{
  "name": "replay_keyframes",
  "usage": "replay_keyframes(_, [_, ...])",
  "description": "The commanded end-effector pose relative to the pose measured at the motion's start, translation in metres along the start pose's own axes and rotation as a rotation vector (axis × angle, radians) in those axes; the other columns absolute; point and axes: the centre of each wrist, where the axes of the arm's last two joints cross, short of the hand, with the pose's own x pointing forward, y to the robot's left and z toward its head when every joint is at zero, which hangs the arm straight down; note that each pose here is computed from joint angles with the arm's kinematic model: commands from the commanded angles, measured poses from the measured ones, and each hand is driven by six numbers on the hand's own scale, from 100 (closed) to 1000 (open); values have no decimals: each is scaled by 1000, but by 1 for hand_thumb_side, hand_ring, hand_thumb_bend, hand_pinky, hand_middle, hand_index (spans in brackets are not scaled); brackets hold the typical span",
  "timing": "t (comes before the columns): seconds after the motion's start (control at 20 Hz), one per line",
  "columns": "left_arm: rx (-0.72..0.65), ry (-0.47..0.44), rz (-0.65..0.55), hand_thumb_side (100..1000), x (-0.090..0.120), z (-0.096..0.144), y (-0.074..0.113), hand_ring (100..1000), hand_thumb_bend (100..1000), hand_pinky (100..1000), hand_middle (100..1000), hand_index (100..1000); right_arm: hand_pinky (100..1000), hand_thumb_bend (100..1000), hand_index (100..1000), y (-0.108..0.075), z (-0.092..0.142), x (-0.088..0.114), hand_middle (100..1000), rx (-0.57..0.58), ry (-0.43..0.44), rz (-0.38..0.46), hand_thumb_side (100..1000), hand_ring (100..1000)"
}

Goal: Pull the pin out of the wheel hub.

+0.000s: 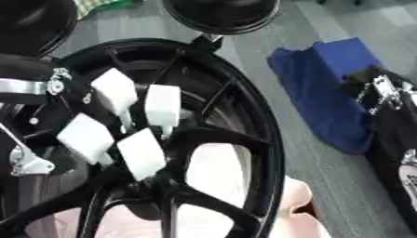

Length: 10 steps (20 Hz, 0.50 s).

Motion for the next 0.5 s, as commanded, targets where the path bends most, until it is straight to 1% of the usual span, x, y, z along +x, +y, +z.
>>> replay_keyframes(0.05, [3,6,-19,143,1,3,4,646,318,854,606,767,830,100,592,-2,-3,9,635,3,-27,15,593,683])
replay_keyframes(0.3, [8,0,-10,114,2,4,5,578,282,829,515,684,831,100,592,-2,-3,9,635,2,-28,14,594,683])
replay_keyframes(0.5, [14,-1,-4,100,3,6,6,528,249,806,463,630,832,100,592,-2,-3,9,636,1,-27,14,594,684])
